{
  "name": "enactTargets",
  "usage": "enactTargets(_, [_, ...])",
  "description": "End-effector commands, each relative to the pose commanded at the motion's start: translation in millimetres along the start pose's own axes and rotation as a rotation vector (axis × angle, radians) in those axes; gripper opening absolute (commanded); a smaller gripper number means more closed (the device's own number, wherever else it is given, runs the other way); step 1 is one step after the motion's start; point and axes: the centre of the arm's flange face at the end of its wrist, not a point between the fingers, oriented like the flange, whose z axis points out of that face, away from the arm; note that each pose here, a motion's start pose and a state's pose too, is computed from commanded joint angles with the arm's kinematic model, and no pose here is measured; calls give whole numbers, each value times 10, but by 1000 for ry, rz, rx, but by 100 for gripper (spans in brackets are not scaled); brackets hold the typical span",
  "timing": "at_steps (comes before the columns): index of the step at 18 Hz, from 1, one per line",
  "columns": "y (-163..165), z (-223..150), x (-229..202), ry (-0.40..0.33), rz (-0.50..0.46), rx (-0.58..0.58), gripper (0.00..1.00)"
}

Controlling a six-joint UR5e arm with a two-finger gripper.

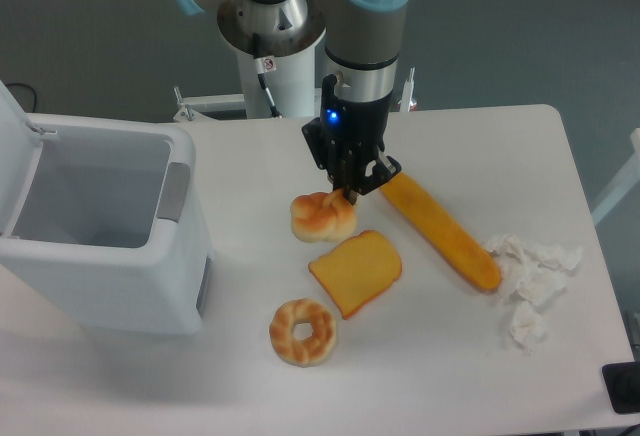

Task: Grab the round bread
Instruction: 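Set the round bun on the table beside the toast and release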

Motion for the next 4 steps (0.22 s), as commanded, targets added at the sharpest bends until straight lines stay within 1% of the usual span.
enactTargets(4, [-7,-2,1,1,-6,6,22])
